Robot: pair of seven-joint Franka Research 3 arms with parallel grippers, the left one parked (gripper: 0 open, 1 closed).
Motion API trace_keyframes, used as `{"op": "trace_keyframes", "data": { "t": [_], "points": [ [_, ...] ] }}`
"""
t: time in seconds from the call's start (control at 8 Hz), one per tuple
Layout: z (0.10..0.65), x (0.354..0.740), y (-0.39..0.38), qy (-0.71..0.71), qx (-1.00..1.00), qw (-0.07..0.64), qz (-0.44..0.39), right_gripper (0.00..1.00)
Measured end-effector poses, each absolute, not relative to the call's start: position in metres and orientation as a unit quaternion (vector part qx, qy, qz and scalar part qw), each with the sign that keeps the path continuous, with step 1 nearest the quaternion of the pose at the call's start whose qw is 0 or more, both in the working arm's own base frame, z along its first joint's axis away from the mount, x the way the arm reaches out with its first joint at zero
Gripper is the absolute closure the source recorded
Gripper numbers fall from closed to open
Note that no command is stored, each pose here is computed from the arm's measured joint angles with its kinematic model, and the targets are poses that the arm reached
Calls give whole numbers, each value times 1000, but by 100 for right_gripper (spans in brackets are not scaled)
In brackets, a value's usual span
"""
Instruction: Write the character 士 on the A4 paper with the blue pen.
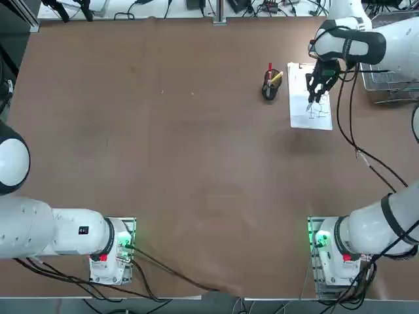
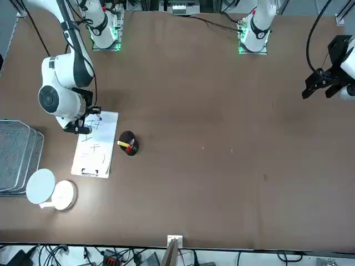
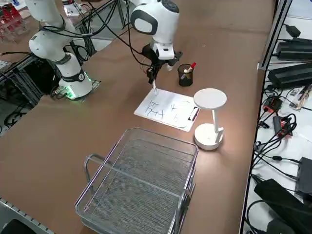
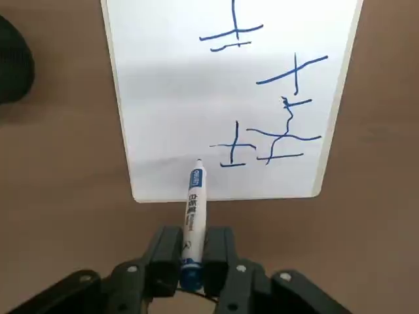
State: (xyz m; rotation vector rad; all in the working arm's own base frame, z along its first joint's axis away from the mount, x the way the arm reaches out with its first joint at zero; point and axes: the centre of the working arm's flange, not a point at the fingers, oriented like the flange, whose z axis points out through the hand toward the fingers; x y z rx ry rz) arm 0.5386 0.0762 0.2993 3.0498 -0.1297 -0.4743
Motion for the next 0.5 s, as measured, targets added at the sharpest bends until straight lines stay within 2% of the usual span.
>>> {"op": "trace_keyframes", "data": {
  "t": [0.5],
  "points": [
    [290,536,76,-42,986,27,-159,79]
  ]
}}
